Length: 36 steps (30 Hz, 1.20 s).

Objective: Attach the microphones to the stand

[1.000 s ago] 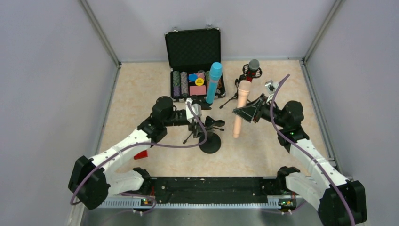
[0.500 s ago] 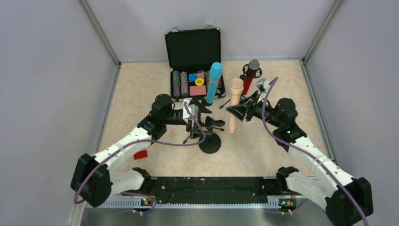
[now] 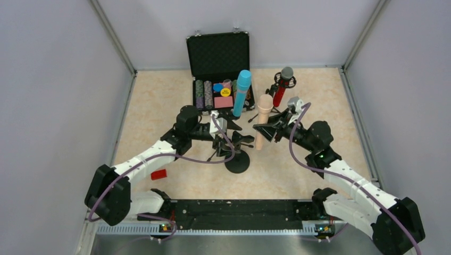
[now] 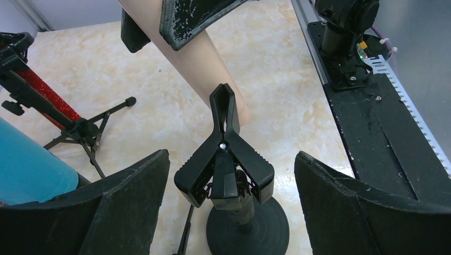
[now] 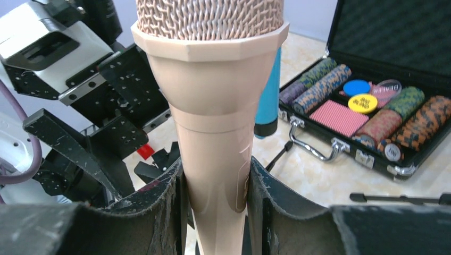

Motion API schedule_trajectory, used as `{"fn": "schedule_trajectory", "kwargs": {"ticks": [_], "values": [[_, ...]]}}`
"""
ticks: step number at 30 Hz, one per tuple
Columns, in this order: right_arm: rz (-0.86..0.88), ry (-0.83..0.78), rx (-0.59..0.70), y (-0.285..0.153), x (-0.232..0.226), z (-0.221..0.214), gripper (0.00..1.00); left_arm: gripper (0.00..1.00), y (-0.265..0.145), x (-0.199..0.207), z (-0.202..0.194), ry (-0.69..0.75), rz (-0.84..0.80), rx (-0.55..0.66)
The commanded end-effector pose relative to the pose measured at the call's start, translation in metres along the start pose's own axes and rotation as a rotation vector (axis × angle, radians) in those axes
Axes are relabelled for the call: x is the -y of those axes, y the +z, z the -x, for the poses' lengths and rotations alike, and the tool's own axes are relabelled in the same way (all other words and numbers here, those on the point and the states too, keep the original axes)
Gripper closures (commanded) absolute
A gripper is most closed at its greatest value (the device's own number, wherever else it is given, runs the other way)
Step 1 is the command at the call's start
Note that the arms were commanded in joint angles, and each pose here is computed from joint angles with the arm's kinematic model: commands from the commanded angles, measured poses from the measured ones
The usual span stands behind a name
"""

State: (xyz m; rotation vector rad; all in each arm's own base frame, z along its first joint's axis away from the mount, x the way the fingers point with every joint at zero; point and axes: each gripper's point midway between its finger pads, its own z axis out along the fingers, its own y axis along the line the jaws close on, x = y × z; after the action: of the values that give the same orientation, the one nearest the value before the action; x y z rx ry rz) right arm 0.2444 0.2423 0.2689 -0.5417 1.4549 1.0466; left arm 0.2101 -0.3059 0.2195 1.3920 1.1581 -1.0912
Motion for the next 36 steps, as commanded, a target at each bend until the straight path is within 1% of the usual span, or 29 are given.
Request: {"fn": "schedule_trajectory", "kwargs": {"ticks": [1, 5, 9, 12, 20, 28, 29, 30, 31, 32, 36], "values": [[0.084, -0.157, 0.146, 0.000, -0.023, 0.035, 1.00, 0.09, 0.001, -0.008, 0.020, 0.097, -0.006, 0.051], [0.082, -0.189, 0.183, -0.004, -0.026, 0.038, 1.00, 0.11, 0.002, -0.013, 0.020, 0.091, 0.019, 0.048], [0.078, -0.213, 0.204, -0.011, -0.029, 0.040, 1.00, 0.12, 0.003, -0.014, 0.024, 0.102, 0.021, 0.071], [0.101, -0.221, 0.206, -0.013, -0.034, 0.040, 1.00, 0.16, 0.004, -0.014, 0.024, 0.110, 0.014, 0.072], [0.165, -0.246, 0.226, -0.016, -0.045, 0.039, 1.00, 0.17, 0.006, -0.015, 0.017, 0.103, -0.003, 0.052], [0.194, -0.249, 0.230, -0.015, -0.049, 0.036, 1.00, 0.27, 0.006, -0.016, 0.014, 0.095, -0.006, 0.037], [0.194, -0.250, 0.231, -0.015, -0.049, 0.036, 1.00, 0.31, 0.006, -0.016, 0.015, 0.097, -0.006, 0.038], [0.194, -0.248, 0.230, -0.014, -0.049, 0.036, 1.00, 0.42, 0.005, -0.016, 0.016, 0.100, -0.006, 0.039], [0.195, -0.248, 0.232, -0.013, -0.049, 0.036, 1.00, 0.87, 0.006, -0.015, 0.016, 0.101, -0.015, 0.039], [0.196, -0.250, 0.236, -0.013, -0.050, 0.037, 1.00, 1.00, 0.006, -0.013, 0.015, 0.103, -0.027, 0.033], [0.187, -0.263, 0.248, -0.007, -0.050, 0.035, 1.00, 1.00, 0.004, -0.006, 0.014, 0.084, -0.062, 0.019]]}}
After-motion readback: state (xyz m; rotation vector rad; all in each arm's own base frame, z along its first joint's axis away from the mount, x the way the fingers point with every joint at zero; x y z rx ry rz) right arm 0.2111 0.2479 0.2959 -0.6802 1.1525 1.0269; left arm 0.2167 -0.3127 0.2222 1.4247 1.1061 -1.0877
